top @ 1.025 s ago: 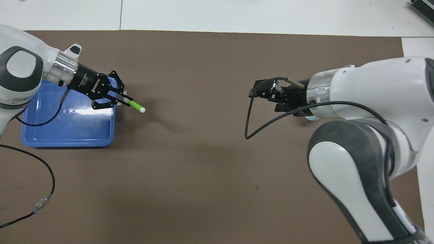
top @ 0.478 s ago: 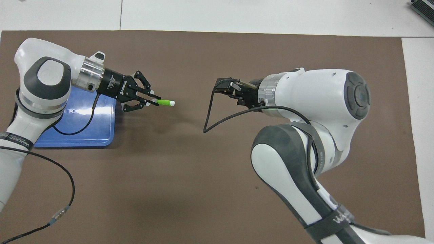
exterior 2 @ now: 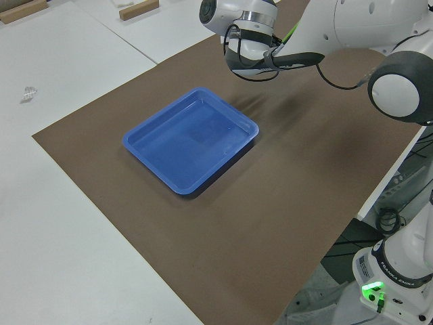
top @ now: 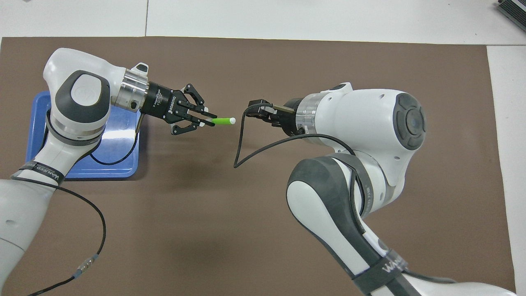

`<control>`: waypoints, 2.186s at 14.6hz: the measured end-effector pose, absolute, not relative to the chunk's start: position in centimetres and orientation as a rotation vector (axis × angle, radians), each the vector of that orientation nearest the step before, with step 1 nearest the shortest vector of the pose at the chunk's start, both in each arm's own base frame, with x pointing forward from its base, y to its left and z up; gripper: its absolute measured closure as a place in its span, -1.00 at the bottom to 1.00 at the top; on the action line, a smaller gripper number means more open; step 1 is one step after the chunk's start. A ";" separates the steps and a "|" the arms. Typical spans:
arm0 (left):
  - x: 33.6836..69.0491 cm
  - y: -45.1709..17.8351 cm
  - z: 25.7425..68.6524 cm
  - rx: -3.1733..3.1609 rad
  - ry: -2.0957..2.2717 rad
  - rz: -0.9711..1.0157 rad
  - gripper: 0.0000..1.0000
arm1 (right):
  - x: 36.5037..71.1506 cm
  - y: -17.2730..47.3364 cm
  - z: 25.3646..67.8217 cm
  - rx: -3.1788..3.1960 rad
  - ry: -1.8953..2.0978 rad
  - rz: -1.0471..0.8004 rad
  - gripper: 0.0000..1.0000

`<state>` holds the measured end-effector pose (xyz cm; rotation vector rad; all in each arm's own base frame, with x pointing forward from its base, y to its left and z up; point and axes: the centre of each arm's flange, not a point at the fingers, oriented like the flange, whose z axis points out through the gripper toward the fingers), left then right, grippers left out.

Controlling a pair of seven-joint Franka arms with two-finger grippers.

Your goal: Transfer and insert pens with both arms

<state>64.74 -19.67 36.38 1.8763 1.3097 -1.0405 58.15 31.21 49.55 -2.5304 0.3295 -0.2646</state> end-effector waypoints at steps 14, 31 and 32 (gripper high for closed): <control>64.0 -24.5 37.9 1.773 1.416 -1.092 0.67 | 58.6 32.3 48.9 -2.525 0.304 -0.324 -0.07; 63.9 -24.6 40.0 1.768 1.415 -1.062 -0.37 | 59.8 30.2 48.7 -2.609 0.248 -0.367 0.66; 63.9 -24.5 40.3 1.769 1.412 -1.056 -0.58 | 60.0 29.4 48.6 -2.630 0.233 -0.352 0.66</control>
